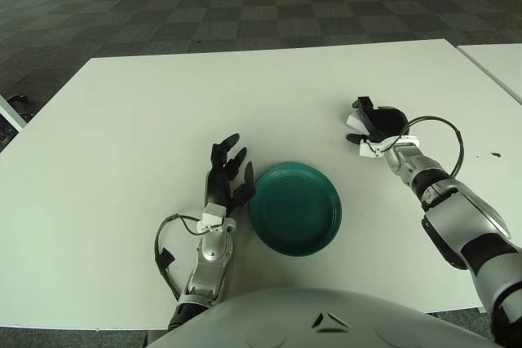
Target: Put the charger into the plate.
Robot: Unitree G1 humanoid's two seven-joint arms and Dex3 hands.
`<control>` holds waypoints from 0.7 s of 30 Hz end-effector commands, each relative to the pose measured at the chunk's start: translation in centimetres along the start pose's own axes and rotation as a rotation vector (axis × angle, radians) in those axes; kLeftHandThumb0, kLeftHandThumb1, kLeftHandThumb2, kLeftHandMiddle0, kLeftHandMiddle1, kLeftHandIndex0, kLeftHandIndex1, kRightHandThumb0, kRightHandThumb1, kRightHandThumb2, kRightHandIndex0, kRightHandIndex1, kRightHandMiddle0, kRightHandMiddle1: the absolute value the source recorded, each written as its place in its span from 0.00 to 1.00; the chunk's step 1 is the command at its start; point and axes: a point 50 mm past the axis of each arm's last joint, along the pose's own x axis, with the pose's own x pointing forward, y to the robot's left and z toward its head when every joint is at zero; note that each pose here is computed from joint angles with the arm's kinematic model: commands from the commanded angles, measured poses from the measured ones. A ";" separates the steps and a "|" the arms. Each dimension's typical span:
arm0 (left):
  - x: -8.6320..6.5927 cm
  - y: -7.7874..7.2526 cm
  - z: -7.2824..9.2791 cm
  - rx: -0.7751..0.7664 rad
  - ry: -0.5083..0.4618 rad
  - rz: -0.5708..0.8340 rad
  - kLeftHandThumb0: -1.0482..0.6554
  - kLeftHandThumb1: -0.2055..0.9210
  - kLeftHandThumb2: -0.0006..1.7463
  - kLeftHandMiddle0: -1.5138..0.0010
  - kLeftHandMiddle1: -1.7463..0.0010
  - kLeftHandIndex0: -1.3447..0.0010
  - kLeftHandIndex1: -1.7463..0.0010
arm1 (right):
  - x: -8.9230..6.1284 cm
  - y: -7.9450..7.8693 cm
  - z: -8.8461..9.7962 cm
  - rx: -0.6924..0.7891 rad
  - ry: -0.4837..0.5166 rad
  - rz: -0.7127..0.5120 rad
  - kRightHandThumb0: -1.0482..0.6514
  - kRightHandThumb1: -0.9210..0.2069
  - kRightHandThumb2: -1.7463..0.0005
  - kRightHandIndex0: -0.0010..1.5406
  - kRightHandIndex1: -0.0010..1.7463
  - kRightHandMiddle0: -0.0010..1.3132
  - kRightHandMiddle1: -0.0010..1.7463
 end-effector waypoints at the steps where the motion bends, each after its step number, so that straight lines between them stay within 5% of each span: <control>1: -2.5 0.2 -3.2 0.027 0.166 -0.001 0.18 1.00 0.51 0.55 0.98 0.89 0.49 | 0.5 -0.9 -0.2 0.010 0.001 0.009 0.34 0.00 0.59 0.66 1.00 0.62 1.00; 15: -2.2 0.0 -3.4 0.023 0.177 0.004 0.19 1.00 0.50 0.55 0.98 0.89 0.50 | 2.4 -4.2 0.7 0.048 -0.052 -0.103 0.34 0.00 0.57 0.65 1.00 0.62 1.00; 18: -2.3 0.0 -3.5 0.016 0.179 0.005 0.19 1.00 0.49 0.55 0.98 0.89 0.50 | 3.1 -5.7 1.1 0.057 -0.095 -0.140 0.34 0.00 0.57 0.66 1.00 0.63 1.00; 21: -2.3 0.0 -3.5 0.005 0.176 0.004 0.19 1.00 0.48 0.55 0.98 0.89 0.50 | 4.0 -9.0 2.2 0.059 -0.211 -0.207 0.34 0.00 0.57 0.66 1.00 0.64 1.00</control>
